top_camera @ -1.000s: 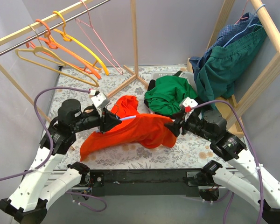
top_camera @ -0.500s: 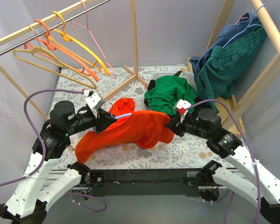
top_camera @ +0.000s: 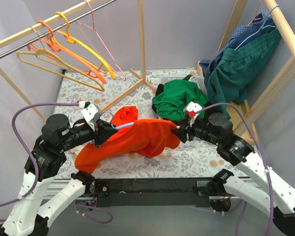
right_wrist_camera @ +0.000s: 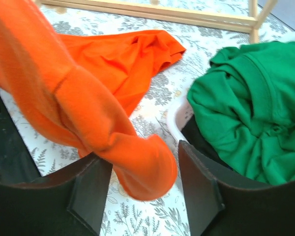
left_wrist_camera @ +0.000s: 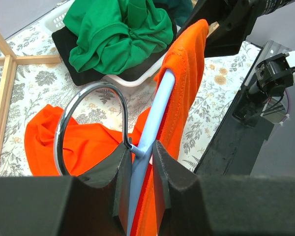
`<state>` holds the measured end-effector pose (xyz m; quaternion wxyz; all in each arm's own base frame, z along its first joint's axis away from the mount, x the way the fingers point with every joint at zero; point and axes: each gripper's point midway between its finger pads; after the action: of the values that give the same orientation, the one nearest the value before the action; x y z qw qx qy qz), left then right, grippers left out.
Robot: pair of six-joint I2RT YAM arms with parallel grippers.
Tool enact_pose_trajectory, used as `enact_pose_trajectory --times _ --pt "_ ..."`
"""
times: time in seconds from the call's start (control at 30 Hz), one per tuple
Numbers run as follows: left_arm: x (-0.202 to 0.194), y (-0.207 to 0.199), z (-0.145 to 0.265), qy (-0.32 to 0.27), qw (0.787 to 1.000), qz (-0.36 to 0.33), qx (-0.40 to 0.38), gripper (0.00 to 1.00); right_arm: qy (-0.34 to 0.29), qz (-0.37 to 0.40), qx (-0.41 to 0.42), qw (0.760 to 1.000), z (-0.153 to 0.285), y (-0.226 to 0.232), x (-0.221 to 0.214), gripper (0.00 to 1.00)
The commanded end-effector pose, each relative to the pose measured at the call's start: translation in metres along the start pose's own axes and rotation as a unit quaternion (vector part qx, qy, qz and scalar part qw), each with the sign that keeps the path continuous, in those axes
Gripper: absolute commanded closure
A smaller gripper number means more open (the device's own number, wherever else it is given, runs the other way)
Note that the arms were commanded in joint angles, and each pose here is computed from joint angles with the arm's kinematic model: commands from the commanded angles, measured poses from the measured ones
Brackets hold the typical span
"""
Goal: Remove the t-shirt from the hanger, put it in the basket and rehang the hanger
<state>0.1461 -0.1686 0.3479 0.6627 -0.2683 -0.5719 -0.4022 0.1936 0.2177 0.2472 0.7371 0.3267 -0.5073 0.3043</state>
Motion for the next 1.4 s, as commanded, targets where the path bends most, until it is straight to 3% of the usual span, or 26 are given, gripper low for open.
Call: enact_pose_trajectory --times 0.0,0.03,0.1,0.13,0.17,0.47,0.7,1.03,1.23,1.37 --pt "0.019 0.001 0.007 -0.027 1.0 -0.013 0.007 1.0 -0.031 0.015 0.058 0.998 -0.006 0.02 0.026 0.42" --pt "0.019 0.0 0.007 -0.027 1.0 -0.012 0.006 1.0 -0.031 0.016 0.073 0.997 -0.008 0.025 0.027 0.58" --pt "0.019 -0.001 0.01 -0.029 0.999 -0.012 0.007 1.0 -0.031 0.014 0.072 0.997 -0.011 0.024 0.029 0.77" --pt "0.018 -0.002 0.01 -0.029 0.999 -0.011 0.006 1.0 -0.034 0.014 0.071 0.997 -0.011 0.024 0.031 0.96" --pt "0.018 -0.002 0.011 -0.03 0.999 -0.01 0.008 1.0 -0.04 0.015 0.07 0.997 -0.009 0.025 0.036 0.99" --pt "0.002 -0.002 0.015 -0.01 1.0 0.005 0.021 1.0 -0.131 0.017 -0.062 0.989 0.024 -0.012 0.083 0.99" --pt "0.0 0.0 0.021 -0.008 0.999 0.004 0.035 1.0 -0.235 0.009 -0.223 0.946 0.074 -0.059 0.13 0.99" --pt "0.007 0.006 0.045 -0.007 0.997 -0.011 0.082 1.0 -0.276 -0.023 -0.37 0.887 0.115 -0.104 0.134 0.99" --pt "0.005 0.013 0.058 -0.008 0.993 -0.016 0.12 1.0 -0.261 -0.038 -0.371 0.89 0.107 -0.107 0.123 0.99" --pt "0.009 0.015 0.06 -0.012 0.992 -0.019 0.125 1.0 -0.201 -0.026 -0.319 0.926 0.081 -0.095 0.093 0.99"
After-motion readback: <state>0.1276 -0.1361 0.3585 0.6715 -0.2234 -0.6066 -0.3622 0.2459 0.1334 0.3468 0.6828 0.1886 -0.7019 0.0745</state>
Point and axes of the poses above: each gripper's point midway between its finger pads, its own z axis back along the fingers, its own y axis along the line the jaws close on, x = y × z, and after that the axes turned 11 degrees about -z, right-handed
